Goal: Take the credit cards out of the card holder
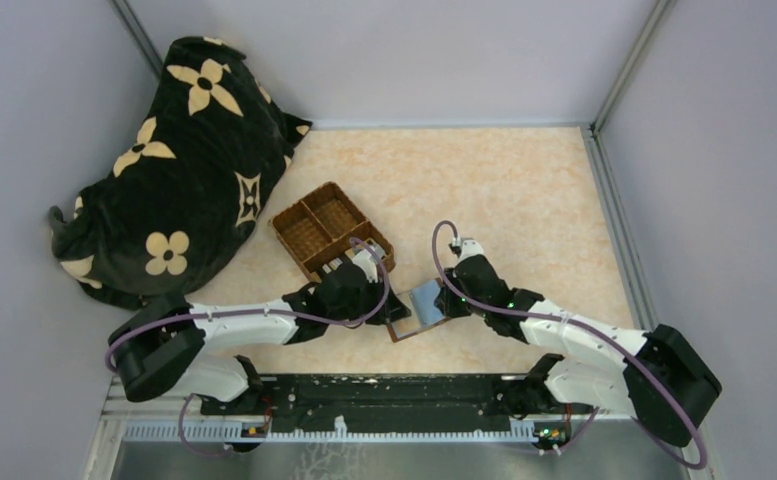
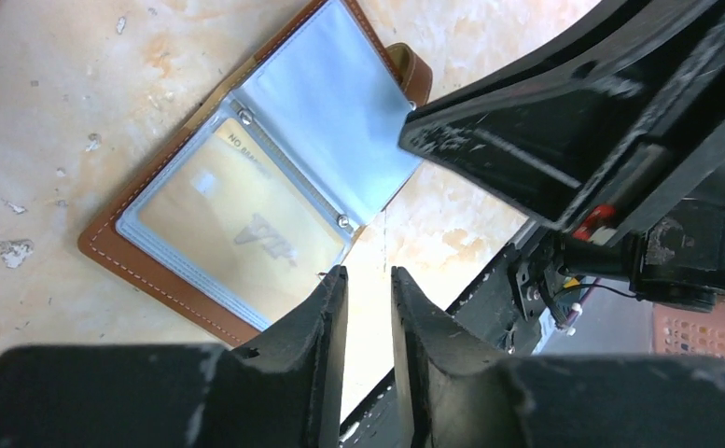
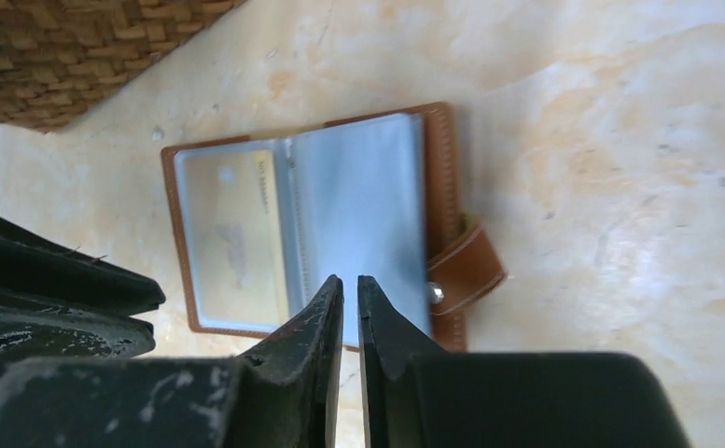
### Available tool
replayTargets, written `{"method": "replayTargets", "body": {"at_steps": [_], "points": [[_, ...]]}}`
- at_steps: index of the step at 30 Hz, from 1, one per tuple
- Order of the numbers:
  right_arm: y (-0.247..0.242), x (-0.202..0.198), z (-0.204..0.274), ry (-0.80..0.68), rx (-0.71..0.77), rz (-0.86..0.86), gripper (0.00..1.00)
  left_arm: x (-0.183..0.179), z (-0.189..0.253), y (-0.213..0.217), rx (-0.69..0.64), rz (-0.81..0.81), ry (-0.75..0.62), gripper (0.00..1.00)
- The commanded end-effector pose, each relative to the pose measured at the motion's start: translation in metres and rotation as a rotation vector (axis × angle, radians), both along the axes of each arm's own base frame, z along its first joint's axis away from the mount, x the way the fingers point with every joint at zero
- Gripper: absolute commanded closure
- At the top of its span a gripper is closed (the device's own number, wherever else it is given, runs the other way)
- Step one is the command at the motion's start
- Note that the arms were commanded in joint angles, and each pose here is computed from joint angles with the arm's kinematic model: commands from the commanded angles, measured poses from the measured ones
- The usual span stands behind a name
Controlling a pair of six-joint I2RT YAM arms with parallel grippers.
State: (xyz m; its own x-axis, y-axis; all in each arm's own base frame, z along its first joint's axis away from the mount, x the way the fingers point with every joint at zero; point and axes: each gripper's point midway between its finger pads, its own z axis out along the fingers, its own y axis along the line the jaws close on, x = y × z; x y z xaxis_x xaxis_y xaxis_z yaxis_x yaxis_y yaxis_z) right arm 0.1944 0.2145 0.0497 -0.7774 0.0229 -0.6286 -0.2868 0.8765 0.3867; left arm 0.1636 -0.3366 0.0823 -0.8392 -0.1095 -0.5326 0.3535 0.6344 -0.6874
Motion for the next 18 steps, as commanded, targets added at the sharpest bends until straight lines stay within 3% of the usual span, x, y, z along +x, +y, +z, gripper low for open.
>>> {"method": "replayTargets", "body": {"at_steps": [1,4,10,13,18], "points": [[-0.012,0.02,0.025,-0.081,-0.013,-0.044,0.8,0.004,-0.006,0.001,0.01,0.036,0.024,0.67],[-0.02,0.024,0.024,-0.086,-0.04,-0.056,0.68,0.004,-0.011,0.004,0.018,0.05,0.035,0.63],[-0.034,0.032,0.014,-0.09,-0.131,-0.085,0.65,0.003,-0.016,0.006,0.029,0.053,0.042,0.62],[-0.03,0.031,0.01,-0.078,-0.128,-0.064,0.66,0.002,-0.018,0.007,0.036,0.052,0.045,0.62],[-0.023,0.024,0.007,-0.055,-0.088,-0.027,0.79,0.0,-0.022,0.01,0.044,0.054,0.052,0.62]]}}
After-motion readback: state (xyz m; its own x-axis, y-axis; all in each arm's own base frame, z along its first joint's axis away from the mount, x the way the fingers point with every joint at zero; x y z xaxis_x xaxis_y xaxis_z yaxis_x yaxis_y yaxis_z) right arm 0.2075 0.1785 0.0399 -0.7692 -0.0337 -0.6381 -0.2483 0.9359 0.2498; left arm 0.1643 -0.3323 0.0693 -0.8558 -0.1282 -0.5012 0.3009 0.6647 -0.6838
